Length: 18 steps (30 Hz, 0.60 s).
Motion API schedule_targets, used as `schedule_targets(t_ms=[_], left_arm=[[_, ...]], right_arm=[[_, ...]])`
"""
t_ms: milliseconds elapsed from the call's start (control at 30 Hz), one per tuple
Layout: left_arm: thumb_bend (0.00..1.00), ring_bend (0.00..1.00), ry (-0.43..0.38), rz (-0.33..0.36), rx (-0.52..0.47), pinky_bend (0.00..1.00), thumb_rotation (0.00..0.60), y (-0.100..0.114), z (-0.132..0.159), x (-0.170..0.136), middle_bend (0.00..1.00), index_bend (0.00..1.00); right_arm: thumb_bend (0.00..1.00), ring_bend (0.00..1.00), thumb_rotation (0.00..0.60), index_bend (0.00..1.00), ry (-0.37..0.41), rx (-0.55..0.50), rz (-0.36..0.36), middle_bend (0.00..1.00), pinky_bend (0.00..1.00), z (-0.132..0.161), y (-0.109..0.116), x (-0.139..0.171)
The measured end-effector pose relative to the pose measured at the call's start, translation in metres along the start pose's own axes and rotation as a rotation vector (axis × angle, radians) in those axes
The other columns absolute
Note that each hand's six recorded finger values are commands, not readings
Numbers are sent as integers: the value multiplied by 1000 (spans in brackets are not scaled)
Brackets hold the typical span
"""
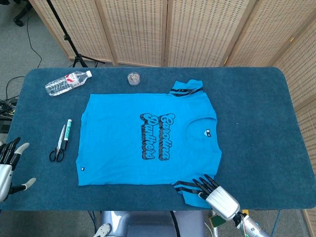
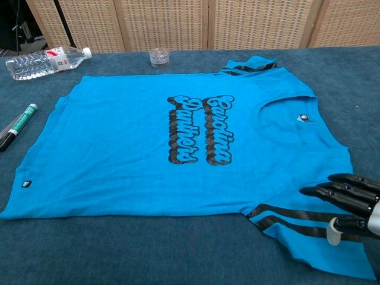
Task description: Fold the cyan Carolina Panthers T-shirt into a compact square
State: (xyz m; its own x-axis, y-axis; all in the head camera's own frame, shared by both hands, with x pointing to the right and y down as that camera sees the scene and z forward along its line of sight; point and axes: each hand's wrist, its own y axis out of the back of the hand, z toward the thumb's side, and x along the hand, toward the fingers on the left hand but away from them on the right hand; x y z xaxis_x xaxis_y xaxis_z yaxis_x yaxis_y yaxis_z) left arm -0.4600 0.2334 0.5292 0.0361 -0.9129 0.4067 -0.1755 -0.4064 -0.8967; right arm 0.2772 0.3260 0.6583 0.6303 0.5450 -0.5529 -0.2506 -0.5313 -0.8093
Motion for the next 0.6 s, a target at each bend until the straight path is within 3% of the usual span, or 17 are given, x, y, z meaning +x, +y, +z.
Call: schedule_targets(t_ms=[200, 600], left_arm=[[96, 0, 1, 2, -2, 0, 600, 1, 0, 0, 0, 0], [97, 0, 5, 1, -2, 0, 600, 1, -1, 0, 0, 0]], right_arm=[[182, 0, 600, 402, 3, -10, -11, 0, 0, 1, 1, -2], [208, 0, 600, 407, 8, -33, -28, 0, 0, 3, 8, -6]])
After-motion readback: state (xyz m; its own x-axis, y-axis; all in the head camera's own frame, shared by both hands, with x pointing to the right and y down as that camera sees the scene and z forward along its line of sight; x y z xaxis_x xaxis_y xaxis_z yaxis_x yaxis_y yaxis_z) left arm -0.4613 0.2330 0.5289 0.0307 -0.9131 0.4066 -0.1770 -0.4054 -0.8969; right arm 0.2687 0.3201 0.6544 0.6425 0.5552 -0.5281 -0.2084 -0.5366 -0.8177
